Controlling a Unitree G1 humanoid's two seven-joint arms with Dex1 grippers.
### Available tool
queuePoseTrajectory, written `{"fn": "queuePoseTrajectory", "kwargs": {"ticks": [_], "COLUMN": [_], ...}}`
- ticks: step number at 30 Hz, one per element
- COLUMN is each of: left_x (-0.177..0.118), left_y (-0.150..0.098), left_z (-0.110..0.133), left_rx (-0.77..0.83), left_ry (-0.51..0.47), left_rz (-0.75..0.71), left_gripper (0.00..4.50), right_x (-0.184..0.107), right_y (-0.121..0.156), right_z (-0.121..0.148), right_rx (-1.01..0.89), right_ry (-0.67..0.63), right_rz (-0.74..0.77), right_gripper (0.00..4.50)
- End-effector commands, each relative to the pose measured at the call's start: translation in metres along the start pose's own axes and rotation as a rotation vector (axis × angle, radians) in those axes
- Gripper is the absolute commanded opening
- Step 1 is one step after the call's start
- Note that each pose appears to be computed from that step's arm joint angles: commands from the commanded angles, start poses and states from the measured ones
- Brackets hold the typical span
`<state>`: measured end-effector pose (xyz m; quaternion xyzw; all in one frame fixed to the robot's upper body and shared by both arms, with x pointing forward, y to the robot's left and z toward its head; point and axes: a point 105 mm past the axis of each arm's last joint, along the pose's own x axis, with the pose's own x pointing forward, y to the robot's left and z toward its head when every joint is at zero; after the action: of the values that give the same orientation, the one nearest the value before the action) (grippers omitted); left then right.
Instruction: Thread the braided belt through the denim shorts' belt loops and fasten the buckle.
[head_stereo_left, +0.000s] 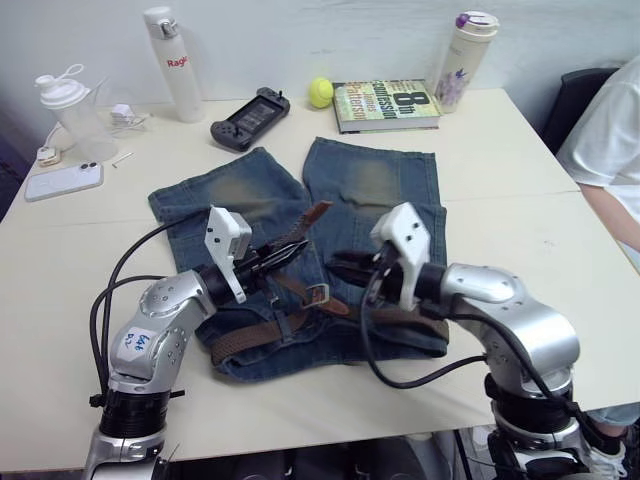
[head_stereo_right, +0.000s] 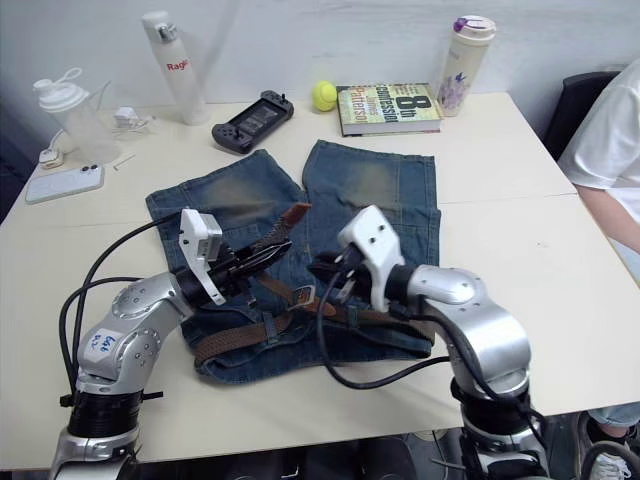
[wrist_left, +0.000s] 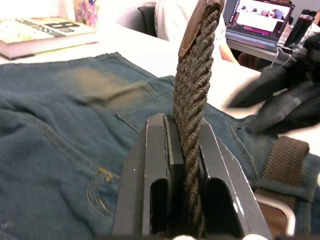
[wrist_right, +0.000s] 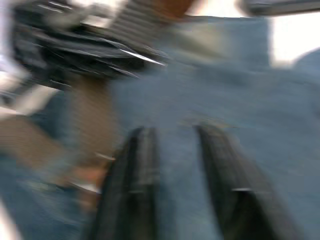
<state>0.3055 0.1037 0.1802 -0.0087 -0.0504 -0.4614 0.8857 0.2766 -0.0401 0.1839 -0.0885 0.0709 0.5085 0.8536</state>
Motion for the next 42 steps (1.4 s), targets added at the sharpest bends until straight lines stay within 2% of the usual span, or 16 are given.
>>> {"fn": "queuePoseTrajectory", "kwargs": {"ticks": [1,6,9,14,18,21,24,26,29,33,34,35,36,41,42], "left_x": [0.001,0.003,0.004,-0.001,-0.013,-0.024,-0.037,-0.044,-0.045,-0.043,-0.042,-0.04,-0.04,-0.047,-0.05], "left_y": [-0.008,-0.008,-0.008,-0.007,0.006,0.01,0.011,0.01,0.009,0.012,0.012,0.011,0.011,0.013,0.014], "left_z": [0.02,0.038,0.057,0.079,0.09,0.081,0.047,0.027,0.014,0.011,0.011,0.011,0.011,0.005,0.003], "left_rx": [0.044,0.065,0.056,0.02,-0.031,-0.042,-0.037,-0.03,-0.02,-0.029,-0.031,-0.03,-0.033,-0.043,-0.041], "left_ry": [-0.063,-0.111,-0.168,-0.223,-0.251,-0.202,-0.072,-0.005,0.024,0.002,-0.003,-0.005,-0.008,0.01,0.02], "left_rz": [-0.037,-0.035,-0.04,-0.051,-0.009,0.01,0.035,0.043,0.058,0.084,0.084,0.084,0.082,0.1,0.107], "left_gripper": [0.23,0.23,0.23,0.23,0.23,0.23,0.23,0.23,0.23,0.23,0.23,0.23,0.23,0.23,0.23], "right_x": [0.006,0.016,0.021,0.021,0.022,0.024,0.022,0.021,0.017,0.011,0.01,0.008,0.005,-0.01,-0.012], "right_y": [0.012,0.017,0.012,0.01,0.012,0.012,0.011,0.011,0.011,0.009,0.007,0.006,0.006,0.003,0.004], "right_z": [-0.009,-0.049,-0.07,-0.09,-0.099,-0.099,-0.098,-0.088,-0.063,-0.041,-0.038,-0.034,-0.029,-0.02,-0.022], "right_rx": [-0.004,0.011,0.017,0.012,0.004,-0.002,-0.003,-0.016,-0.027,-0.048,-0.056,-0.051,-0.037,-0.027,-0.04], "right_ry": [0.045,0.196,0.253,0.316,0.334,0.332,0.324,0.277,0.168,0.084,0.071,0.056,0.037,0.022,0.037], "right_rz": [0.034,0.041,0.005,-0.009,-0.008,-0.007,-0.011,0.007,0.032,0.017,0.002,-0.004,-0.002,-0.025,-0.022], "right_gripper": [0.03,0.03,0.03,0.03,0.03,0.03,0.03,0.03,0.03,0.03,0.66,0.87,1.28,3.6,3.6]}}
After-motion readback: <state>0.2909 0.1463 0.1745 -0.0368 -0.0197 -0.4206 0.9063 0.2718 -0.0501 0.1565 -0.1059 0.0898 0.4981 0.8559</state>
